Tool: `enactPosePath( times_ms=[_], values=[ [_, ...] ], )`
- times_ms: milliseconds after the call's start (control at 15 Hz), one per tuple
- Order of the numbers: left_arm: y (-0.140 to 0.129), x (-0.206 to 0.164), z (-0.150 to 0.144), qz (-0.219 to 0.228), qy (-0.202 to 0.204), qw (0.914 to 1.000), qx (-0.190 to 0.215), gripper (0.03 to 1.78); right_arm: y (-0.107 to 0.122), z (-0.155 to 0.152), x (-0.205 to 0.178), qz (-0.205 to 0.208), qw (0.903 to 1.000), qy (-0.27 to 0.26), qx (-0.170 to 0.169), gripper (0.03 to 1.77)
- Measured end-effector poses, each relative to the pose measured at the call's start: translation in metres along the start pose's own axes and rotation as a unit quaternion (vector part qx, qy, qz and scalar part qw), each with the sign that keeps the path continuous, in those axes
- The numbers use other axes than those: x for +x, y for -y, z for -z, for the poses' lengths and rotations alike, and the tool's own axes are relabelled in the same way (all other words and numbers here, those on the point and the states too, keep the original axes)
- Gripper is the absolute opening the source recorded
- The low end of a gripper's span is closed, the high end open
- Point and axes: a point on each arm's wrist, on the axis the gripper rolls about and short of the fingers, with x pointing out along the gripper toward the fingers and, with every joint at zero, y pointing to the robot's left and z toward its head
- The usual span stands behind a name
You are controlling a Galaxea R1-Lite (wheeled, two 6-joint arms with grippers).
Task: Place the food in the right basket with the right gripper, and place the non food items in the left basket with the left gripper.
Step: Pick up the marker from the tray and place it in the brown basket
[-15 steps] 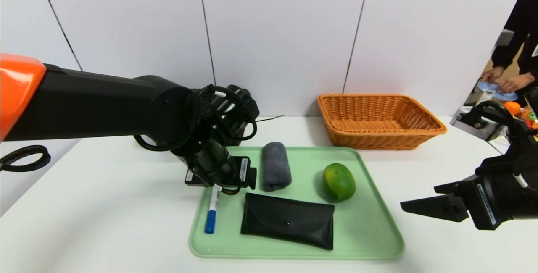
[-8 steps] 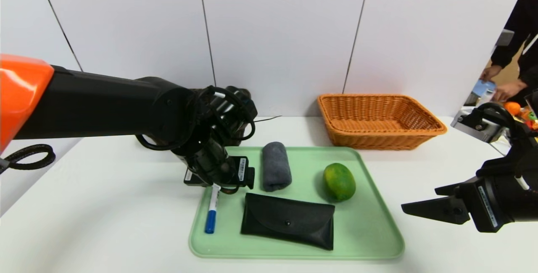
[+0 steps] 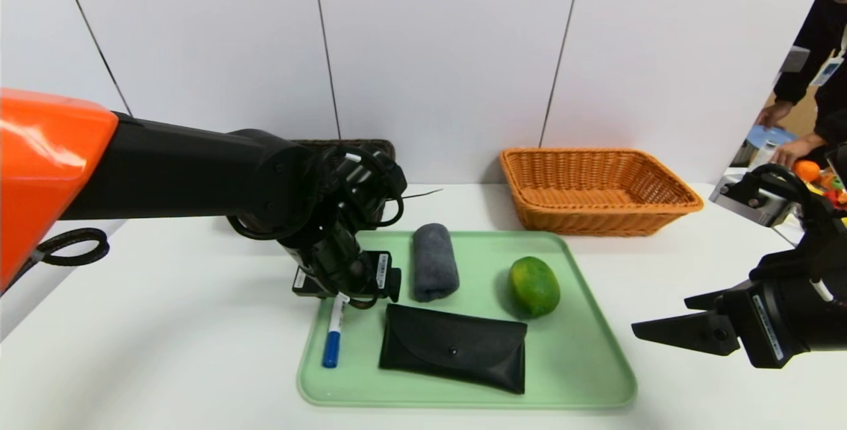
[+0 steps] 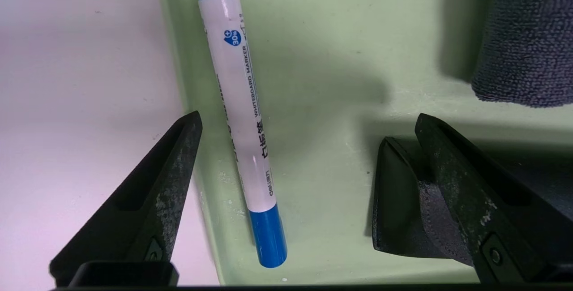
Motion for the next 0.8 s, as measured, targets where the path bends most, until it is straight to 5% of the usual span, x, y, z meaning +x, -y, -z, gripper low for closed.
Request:
enactPosePath(
  times_ms=[800],
  values=[
    [0.002,0.012,0.001,0.004,-0.017,0.9998,0.001,1.69,0.000,0.000,0.000,0.000,1.0000,0.000,0.000,1.71]
  ],
)
